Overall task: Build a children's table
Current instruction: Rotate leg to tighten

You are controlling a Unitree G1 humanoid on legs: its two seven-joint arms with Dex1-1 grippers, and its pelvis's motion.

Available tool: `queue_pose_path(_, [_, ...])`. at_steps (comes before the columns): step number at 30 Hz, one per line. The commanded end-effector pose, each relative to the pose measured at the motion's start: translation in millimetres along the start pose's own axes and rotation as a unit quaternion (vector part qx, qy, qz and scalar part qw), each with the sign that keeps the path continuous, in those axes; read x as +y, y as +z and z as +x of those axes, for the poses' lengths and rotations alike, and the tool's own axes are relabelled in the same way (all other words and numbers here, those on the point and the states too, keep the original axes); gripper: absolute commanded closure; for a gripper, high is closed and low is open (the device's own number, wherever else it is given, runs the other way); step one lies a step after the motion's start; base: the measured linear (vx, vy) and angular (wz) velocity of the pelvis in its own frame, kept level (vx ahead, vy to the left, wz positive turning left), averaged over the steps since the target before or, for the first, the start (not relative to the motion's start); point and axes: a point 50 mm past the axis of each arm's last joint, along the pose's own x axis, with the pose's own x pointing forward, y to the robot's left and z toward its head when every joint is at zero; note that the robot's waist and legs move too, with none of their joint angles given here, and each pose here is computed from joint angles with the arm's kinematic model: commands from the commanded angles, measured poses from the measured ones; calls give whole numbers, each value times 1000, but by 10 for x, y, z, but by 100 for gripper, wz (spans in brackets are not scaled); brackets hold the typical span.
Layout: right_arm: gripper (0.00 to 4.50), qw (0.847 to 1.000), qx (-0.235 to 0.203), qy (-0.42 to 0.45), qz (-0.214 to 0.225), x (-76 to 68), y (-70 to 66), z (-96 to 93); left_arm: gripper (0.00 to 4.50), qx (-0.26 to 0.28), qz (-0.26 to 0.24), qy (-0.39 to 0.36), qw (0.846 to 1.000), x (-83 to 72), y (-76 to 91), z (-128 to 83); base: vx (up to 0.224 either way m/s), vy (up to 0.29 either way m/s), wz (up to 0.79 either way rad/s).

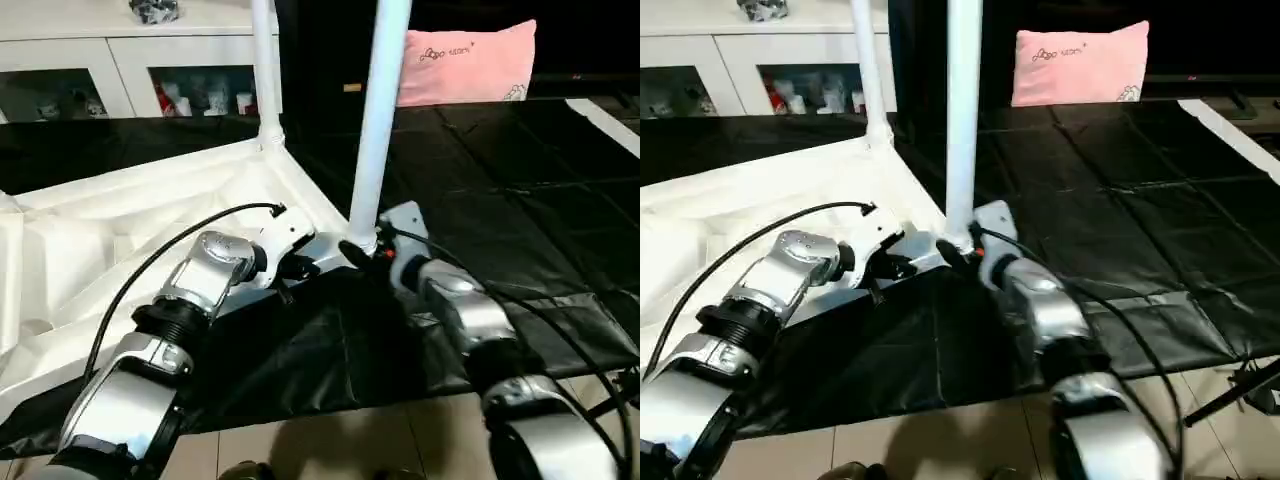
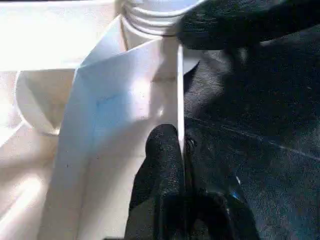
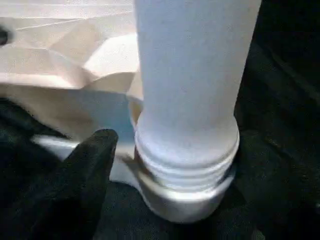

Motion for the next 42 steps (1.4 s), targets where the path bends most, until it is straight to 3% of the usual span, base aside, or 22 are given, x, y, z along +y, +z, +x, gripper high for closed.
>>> queue_pose_path(1, [15, 998, -23, 57, -18, 48, 74, -40, 450, -29, 53, -32, 998, -11, 131, -53, 0, 0, 0])
queue_pose_path(9, [1, 985, -8, 161, -65, -44, 151, -291, 450, -4, 99, -122, 988, -53, -26, -201, 0, 0, 0])
queue_pose_path(10, [1, 977, 4, 197, -88, -56, 174, -360, 450, 7, 114, -149, 982, -57, -69, -250, 0, 0, 0])
queue_pose_path(14, [1, 963, 21, 245, -107, -47, 201, -430, 450, 14, 131, -181, 975, -66, -97, -311, 0, 0, 0])
queue_pose_path(18, [1, 952, 36, 282, -116, -18, 202, -462, 450, 17, 138, -203, 969, -77, -95, -344, 0, 0, 0])
queue_pose_path(20, [1, 934, 61, 329, -122, 38, 172, -479, 450, 24, 149, -238, 960, -113, -95, -371, 0, 0, 0])
queue_pose_path(24, [1, 922, 75, 362, -115, 85, 154, -469, 450, 30, 160, -272, 948, -172, -98, -377, 0, 0, 0])
queue_pose_path(42, [166, 907, 84, 400, -100, 134, 135, -471, 450, 37, 170, -294, 940, -198, -100, -388, 0, 0, 0])
